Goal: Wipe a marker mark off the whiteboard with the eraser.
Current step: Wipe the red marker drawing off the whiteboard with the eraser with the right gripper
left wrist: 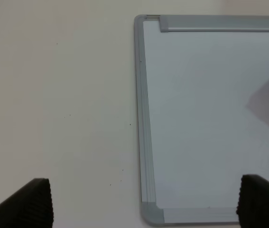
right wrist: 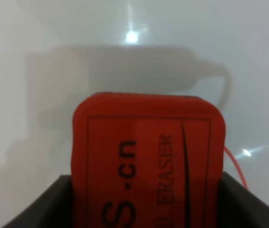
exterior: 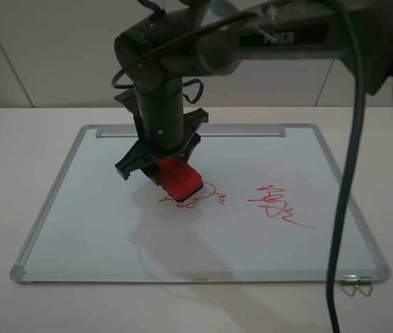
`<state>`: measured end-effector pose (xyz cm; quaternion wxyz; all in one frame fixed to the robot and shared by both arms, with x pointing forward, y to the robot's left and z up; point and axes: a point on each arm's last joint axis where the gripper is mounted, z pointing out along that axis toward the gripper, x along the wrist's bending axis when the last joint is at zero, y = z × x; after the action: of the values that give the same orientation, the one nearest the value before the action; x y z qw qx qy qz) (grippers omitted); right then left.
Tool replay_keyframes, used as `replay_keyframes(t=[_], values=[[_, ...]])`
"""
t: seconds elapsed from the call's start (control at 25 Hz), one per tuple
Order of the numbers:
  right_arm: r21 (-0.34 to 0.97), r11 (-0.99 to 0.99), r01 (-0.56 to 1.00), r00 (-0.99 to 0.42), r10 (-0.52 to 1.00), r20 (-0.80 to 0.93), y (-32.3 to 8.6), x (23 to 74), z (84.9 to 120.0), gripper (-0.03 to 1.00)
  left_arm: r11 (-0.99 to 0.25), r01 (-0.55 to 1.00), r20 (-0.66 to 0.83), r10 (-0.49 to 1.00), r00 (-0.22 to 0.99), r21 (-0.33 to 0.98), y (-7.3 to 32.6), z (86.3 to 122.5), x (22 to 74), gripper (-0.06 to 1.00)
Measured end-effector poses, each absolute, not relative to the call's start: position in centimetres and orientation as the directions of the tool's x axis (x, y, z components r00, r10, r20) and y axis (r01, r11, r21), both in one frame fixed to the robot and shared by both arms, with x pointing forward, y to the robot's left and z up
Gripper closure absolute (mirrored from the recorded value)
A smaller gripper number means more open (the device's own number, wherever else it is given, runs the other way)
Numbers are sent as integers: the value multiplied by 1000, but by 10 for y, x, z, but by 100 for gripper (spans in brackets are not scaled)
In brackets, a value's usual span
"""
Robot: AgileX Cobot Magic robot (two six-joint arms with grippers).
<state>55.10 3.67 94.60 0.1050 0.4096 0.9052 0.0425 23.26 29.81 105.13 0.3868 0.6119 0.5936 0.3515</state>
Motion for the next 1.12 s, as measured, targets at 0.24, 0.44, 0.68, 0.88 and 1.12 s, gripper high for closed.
replay_keyframes(t=[0.24, 0.44, 0.68, 0.88, 1.12], values=[[197, 680, 706, -671, 732, -118, 54, 540, 939, 46, 4, 455, -29, 998, 48, 891, 298, 1051, 233, 17], [188, 683, 706, -675, 729, -113, 58, 542, 918, 46, 4, 455, -29, 998, 48, 891, 298, 1051, 233, 17], [175, 686, 706, -679, 726, -105, 62, 544, 894, 46, 4, 455, -29, 998, 48, 891, 298, 1051, 233, 17], [173, 681, 712, -675, 731, -101, 61, 548, 883, 46, 4, 455, -29, 998, 48, 891, 298, 1051, 233, 17], [176, 649, 740, -646, 759, -83, 53, 559, 880, 46, 4, 455, -29, 998, 48, 891, 298, 1051, 233, 17]])
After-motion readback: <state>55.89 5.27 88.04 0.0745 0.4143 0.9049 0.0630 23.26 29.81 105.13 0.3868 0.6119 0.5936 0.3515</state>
